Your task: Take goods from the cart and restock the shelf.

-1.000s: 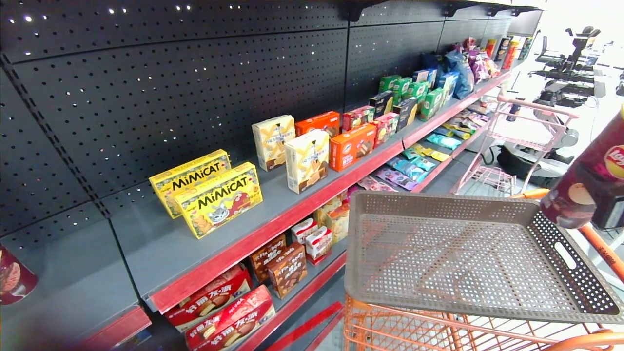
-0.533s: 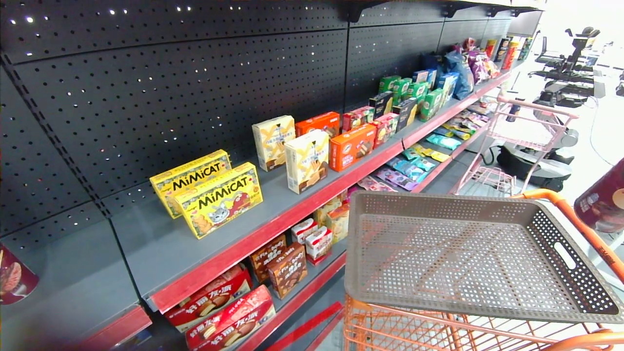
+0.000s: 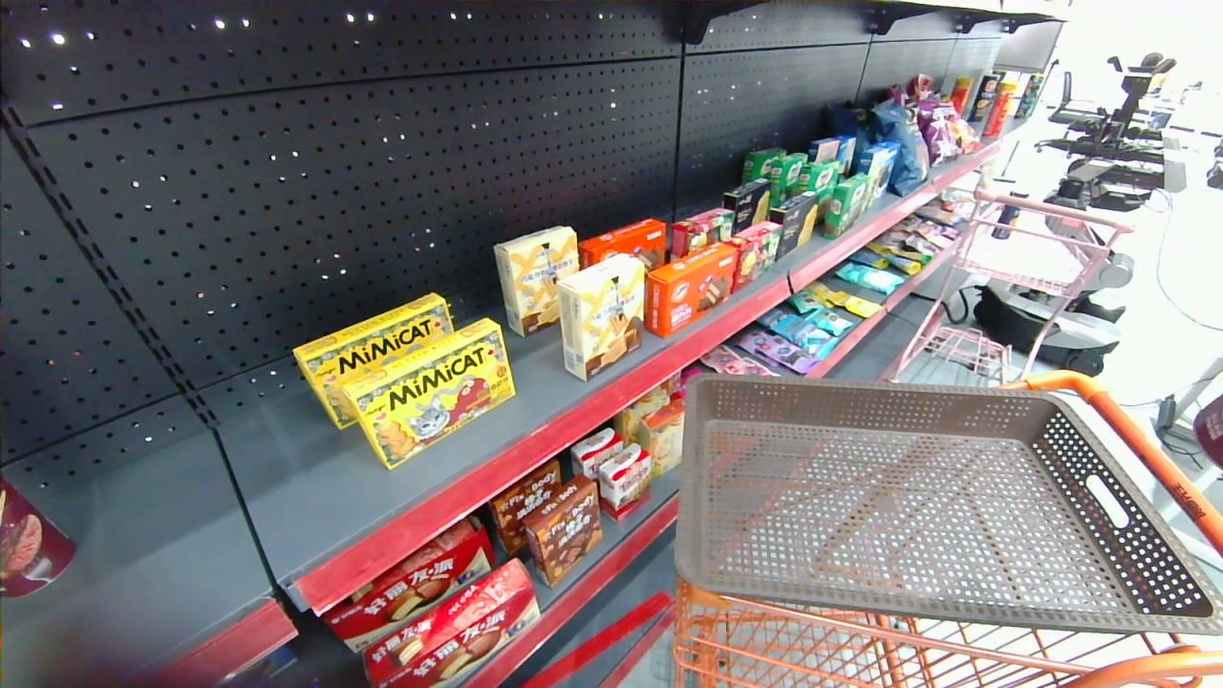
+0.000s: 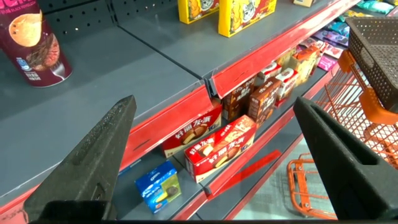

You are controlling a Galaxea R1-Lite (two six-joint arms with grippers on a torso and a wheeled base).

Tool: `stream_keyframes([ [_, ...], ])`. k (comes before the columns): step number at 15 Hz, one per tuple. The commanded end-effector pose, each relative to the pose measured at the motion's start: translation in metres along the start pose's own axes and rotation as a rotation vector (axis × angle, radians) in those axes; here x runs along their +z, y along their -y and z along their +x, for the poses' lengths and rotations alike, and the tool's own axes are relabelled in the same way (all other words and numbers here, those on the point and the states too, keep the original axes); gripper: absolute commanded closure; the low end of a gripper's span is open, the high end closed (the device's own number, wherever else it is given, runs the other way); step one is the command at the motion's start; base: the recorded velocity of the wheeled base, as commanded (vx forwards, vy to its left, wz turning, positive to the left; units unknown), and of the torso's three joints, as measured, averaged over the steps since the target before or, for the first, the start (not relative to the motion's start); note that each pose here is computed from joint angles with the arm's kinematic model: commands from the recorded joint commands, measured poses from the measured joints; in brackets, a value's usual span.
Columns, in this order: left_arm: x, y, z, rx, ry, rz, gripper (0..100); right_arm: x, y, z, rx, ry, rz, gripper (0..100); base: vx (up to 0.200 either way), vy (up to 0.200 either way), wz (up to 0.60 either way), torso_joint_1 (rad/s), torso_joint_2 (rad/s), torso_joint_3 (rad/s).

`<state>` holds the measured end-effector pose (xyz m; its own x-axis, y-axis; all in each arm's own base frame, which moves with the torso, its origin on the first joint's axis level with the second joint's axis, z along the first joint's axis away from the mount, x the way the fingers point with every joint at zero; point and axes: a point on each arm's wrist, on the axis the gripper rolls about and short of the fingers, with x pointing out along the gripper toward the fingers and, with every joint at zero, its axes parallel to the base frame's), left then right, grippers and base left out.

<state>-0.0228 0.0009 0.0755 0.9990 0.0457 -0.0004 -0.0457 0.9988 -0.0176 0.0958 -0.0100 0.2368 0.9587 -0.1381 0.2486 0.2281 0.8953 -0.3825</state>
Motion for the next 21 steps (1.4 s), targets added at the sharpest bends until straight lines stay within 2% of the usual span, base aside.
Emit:
stream_keyframes([
  [1,0.0,0.0,0.0,0.0,0.0,-0.001,0,0.004,0.003,-0.015,-0.017,0.028,-0.001,100,0.0,0.0,0.0,0.0,0.0,0.0],
  [4,0.0,0.0,0.0,-0.004,0.0,0.01,0,0.007,0.005,-0.022,-0.025,0.039,-0.001,100,0.0,0.0,0.0,0.0,0.0,0.0],
  [10,0.0,0.0,0.0,-0.001,0.0,0.007,0,0.006,0.004,-0.031,-0.018,0.051,-0.028,100,0.0,0.0,0.0,0.0,0.0,0.0],
  [19,0.0,0.0,0.0,-0.003,0.0,0.007,0,0.005,0.003,-0.038,-0.001,0.072,-0.025,100,0.0,0.0,0.6,0.001,0.0,0.005],
  [21,0.0,0.0,0.0,-0.003,0.0,0.007,0,0.004,0.003,-0.039,0.01,0.076,-0.025,100,0.0,0.0,0.0,0.0,0.0,0.0],
])
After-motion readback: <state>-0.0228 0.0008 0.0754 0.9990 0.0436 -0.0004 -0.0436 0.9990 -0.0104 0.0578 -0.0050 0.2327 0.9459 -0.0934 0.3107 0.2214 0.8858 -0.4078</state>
